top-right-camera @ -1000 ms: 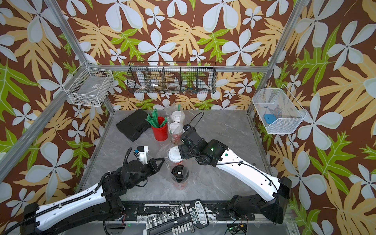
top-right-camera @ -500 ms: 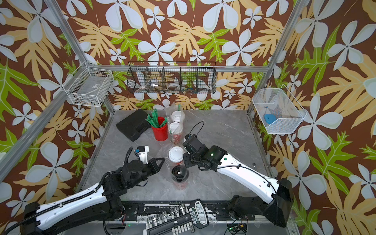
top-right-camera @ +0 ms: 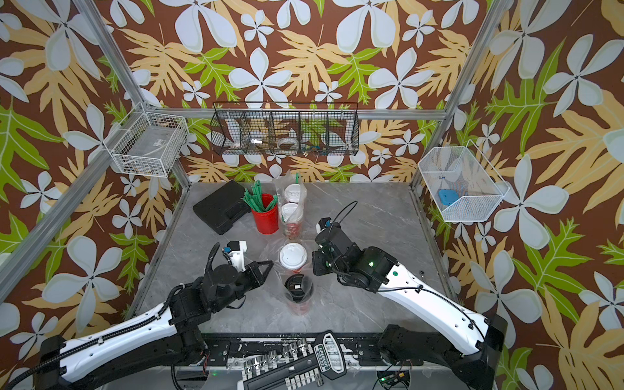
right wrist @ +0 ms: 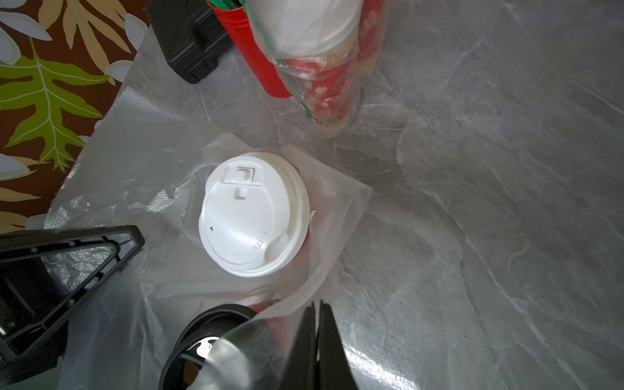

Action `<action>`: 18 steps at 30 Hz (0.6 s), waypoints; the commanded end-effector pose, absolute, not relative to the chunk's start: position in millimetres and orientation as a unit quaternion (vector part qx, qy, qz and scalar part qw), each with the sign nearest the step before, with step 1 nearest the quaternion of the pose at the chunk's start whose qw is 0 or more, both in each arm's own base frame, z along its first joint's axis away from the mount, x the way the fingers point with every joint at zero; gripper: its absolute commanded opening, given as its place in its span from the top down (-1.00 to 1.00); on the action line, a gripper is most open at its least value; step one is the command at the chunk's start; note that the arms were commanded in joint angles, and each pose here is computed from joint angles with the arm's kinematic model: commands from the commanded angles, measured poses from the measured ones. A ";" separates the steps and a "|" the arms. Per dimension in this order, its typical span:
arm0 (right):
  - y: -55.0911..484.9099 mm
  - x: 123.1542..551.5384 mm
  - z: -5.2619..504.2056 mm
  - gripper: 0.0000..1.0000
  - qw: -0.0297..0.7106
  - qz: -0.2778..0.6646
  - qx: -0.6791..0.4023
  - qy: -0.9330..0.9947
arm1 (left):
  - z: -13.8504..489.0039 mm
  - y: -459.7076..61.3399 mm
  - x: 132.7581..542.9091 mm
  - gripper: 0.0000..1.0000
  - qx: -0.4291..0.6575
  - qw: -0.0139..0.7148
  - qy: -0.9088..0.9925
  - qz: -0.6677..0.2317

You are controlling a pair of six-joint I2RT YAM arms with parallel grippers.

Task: Pack milk tea into plastic carrier bags
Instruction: Adjust the plastic carrier bag at the center of the board.

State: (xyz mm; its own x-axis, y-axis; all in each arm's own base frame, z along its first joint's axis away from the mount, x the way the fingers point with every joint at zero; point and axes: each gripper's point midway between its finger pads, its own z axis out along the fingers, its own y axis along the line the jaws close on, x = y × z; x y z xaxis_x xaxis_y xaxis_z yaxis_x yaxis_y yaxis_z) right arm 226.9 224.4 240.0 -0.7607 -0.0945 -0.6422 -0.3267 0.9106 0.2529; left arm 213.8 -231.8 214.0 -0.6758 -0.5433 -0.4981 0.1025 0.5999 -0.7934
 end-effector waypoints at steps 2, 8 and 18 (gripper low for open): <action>227.4 241.2 267.1 1.00 0.370 0.177 -0.108 0.906 | 215.5 -230.7 215.0 1.00 -0.135 0.383 0.810 -0.424; 269.5 277.3 322.4 0.45 0.427 0.184 -0.163 0.870 | 205.6 -230.2 212.7 1.00 -0.138 0.372 0.814 -0.423; 357.2 355.4 309.1 0.13 0.395 0.145 -0.253 0.871 | 187.3 -224.2 207.1 1.00 -0.151 0.355 0.824 -0.416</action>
